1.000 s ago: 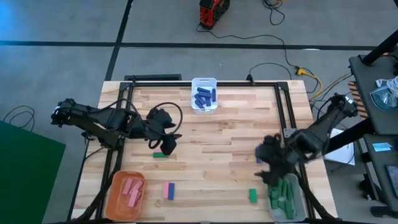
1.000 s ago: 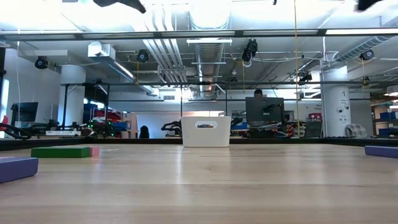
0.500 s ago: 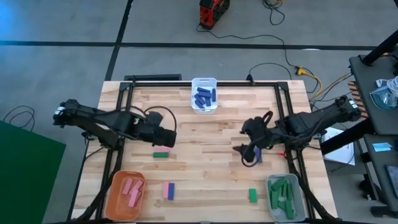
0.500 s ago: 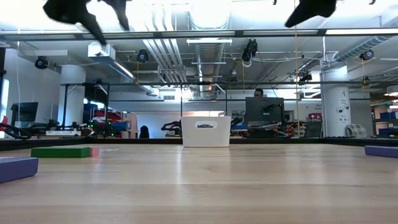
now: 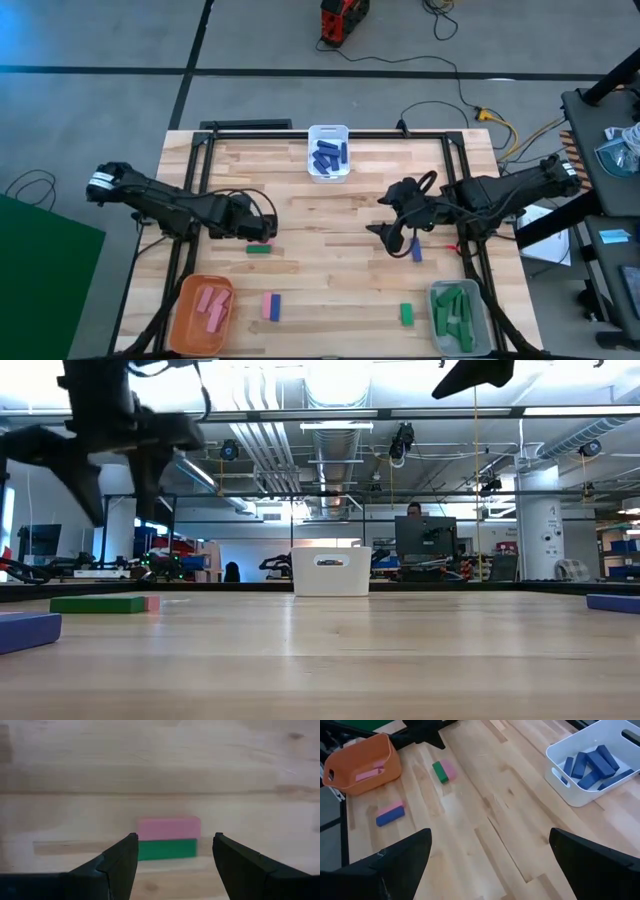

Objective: Sort blocks
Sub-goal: Put the pink block into the orange bin

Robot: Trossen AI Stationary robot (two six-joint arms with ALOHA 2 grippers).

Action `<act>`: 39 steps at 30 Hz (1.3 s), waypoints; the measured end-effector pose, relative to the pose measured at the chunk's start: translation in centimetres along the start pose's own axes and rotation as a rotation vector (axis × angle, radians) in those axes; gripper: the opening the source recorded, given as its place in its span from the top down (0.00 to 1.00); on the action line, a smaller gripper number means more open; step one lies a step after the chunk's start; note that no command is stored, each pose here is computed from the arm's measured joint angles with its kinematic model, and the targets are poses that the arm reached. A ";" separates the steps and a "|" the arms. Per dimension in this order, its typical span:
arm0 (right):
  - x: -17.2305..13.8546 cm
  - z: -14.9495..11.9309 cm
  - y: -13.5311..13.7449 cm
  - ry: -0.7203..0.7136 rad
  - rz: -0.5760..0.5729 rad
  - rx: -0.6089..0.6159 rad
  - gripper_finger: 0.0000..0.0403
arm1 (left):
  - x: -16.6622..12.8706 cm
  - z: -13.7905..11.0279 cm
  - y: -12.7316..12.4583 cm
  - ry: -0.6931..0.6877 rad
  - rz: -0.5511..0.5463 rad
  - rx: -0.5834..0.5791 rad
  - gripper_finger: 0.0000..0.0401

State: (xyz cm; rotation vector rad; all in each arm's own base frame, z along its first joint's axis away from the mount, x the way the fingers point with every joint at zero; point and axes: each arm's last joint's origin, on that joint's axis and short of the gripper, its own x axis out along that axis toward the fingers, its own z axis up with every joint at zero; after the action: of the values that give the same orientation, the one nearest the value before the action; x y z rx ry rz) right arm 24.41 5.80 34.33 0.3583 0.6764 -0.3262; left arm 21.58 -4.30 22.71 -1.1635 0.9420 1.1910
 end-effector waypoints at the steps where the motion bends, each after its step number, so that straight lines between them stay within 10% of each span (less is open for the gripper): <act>1: 0.0 0.0 0.0 0.000 0.000 0.000 0.02 | 0.2 0.0 0.1 -0.002 0.009 -0.009 0.42; 39: 0.1 0.2 -0.2 -0.003 -0.008 -0.018 0.02 | 1.0 0.0 0.0 -0.025 0.005 -0.025 0.25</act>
State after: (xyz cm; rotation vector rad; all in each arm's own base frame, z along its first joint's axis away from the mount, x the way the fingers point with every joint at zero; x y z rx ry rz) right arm 24.51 5.53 34.33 0.3378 0.6772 -0.3277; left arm 21.73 -4.16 21.71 -1.1637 0.9142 1.2219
